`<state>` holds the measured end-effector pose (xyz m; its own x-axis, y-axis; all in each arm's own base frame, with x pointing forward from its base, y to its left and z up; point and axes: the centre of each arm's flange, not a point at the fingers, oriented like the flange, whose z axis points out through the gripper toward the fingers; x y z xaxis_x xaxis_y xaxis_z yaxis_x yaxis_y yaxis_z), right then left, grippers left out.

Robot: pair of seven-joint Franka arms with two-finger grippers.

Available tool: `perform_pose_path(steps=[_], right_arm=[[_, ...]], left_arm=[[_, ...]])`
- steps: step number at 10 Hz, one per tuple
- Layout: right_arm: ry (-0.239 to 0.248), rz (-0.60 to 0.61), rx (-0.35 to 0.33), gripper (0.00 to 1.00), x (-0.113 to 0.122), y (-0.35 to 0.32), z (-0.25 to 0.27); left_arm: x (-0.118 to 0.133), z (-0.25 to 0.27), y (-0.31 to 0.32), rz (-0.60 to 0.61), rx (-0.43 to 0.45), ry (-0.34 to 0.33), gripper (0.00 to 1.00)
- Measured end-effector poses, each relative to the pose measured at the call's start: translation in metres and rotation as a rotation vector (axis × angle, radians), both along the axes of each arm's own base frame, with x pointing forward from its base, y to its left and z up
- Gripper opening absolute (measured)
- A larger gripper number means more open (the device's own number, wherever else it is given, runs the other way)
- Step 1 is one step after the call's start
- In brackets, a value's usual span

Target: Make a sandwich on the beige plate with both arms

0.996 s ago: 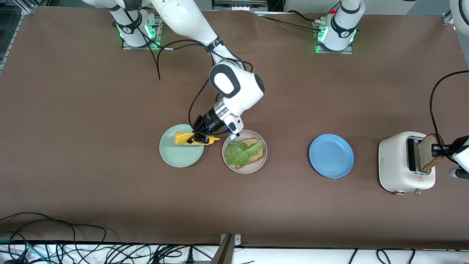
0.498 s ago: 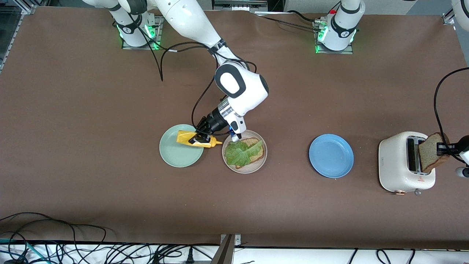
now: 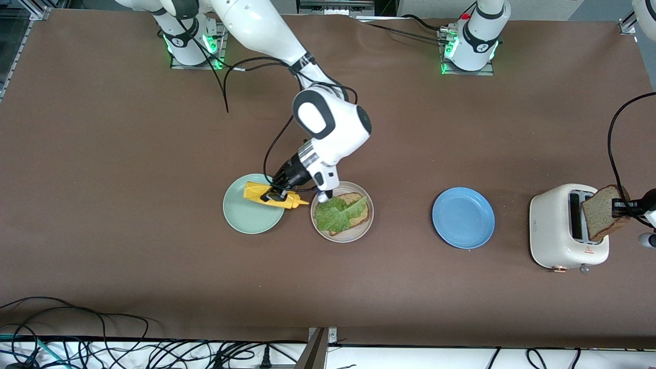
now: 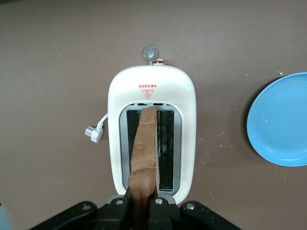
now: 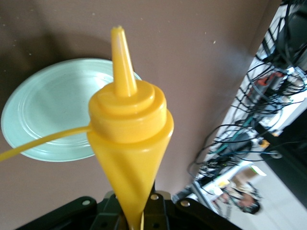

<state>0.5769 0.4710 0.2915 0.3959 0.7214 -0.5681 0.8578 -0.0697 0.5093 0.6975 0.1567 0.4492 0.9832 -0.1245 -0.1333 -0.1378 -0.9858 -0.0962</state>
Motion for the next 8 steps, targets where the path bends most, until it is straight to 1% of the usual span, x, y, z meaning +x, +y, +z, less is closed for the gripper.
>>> perform_pose_path(steps=[2, 4, 5, 6, 7, 8], right_arm=[[0.007, -0.038, 0.135, 0.1, 0.024, -0.032, 0.026], [0.033, -0.102, 0.272, 0.1, 0.046, -0.081, 0.053], [0.055, -0.127, 0.33, 0.1, 0.055, -0.106, 0.066], [0.071, -0.151, 0.384, 0.1, 0.063, -0.132, 0.079], [0.081, -0.177, 0.446, 0.1, 0.07, -0.16, 0.09], [0.102, -0.204, 0.519, 0.1, 0.075, -0.191, 0.099]], left_arm=[[-0.001, 0.01, -0.013, 0.027, 0.004, -0.004, 0.1], [0.0, 0.025, -0.049, 0.082, 0.0, -0.023, 0.1], [0.001, 0.031, -0.076, 0.12, -0.044, -0.034, 0.1], [0.002, 0.033, -0.101, 0.164, -0.126, -0.034, 0.1], [0.002, 0.031, -0.115, 0.201, -0.203, -0.021, 0.1], [0.001, 0.029, -0.121, 0.238, -0.262, -0.011, 0.1]])
